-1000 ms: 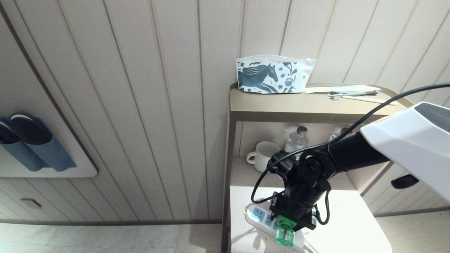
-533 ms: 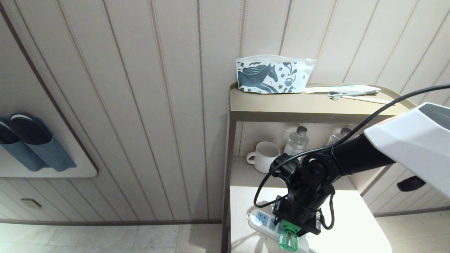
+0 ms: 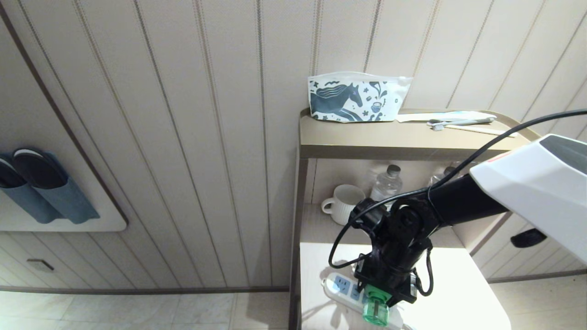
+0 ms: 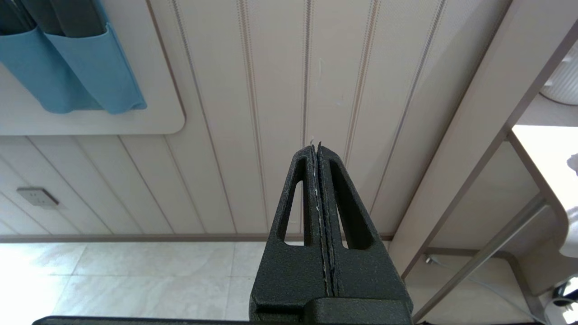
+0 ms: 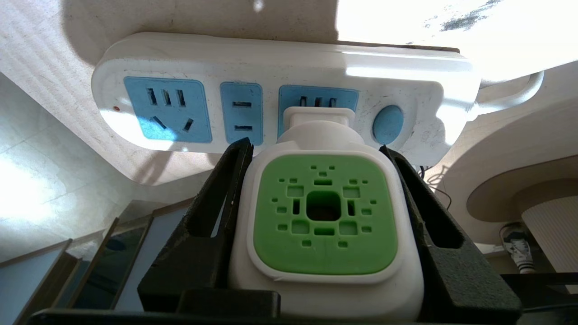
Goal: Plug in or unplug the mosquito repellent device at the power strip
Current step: Insert the plug into the socket
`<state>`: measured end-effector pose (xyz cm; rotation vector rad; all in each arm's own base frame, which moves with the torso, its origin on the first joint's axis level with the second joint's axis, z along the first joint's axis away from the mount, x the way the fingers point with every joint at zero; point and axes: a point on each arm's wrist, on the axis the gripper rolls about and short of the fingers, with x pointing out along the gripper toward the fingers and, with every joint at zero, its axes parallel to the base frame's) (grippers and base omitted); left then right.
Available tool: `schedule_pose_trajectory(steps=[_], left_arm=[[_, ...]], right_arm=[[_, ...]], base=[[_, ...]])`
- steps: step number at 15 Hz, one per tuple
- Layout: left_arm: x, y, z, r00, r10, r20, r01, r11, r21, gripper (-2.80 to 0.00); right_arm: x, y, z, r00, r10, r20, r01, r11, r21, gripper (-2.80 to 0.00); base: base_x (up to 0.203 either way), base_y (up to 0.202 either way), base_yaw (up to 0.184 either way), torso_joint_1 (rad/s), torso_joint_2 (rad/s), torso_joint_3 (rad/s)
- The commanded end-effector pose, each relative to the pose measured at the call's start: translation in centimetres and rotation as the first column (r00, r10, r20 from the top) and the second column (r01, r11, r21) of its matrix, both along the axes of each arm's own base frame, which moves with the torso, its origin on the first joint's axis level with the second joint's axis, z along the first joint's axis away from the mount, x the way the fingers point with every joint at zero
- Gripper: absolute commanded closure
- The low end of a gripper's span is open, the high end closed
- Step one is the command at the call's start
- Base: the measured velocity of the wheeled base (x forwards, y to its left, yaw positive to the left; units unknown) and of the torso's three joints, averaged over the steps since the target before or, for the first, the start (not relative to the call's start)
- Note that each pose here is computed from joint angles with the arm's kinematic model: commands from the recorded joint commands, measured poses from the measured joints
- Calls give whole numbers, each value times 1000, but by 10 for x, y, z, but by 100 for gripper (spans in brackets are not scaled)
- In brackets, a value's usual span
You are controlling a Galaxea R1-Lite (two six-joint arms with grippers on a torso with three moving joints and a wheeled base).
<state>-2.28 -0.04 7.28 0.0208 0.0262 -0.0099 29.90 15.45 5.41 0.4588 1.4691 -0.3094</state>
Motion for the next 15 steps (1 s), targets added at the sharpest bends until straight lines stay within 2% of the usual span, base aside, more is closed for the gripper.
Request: schedule_pose_trajectory(steps=[1,5,11,15], left_arm=[[0,0,0,1000,0,0,0,1000,0,0],[0,0,0,1000,0,0,0,1000,0,0],[0,0,0,1000,0,0,0,1000,0,0],[0,0,0,1000,0,0,0,1000,0,0]], right_arm=[[-3,-3,-5,1000,-8,-19,7,1000,-12,0],[-6,-13,-6,999,-33,-39,32,999,-21,0],[-6,-9,-6,999,-21,-33,20,1000,-17,0],[-10,-8,-9,999,-12,-35,10,999,-39,0]], base=[[0,0,0,0,0,0],[0,0,0,0,0,0],[0,0,0,0,0,0],[0,0,0,0,0,0]])
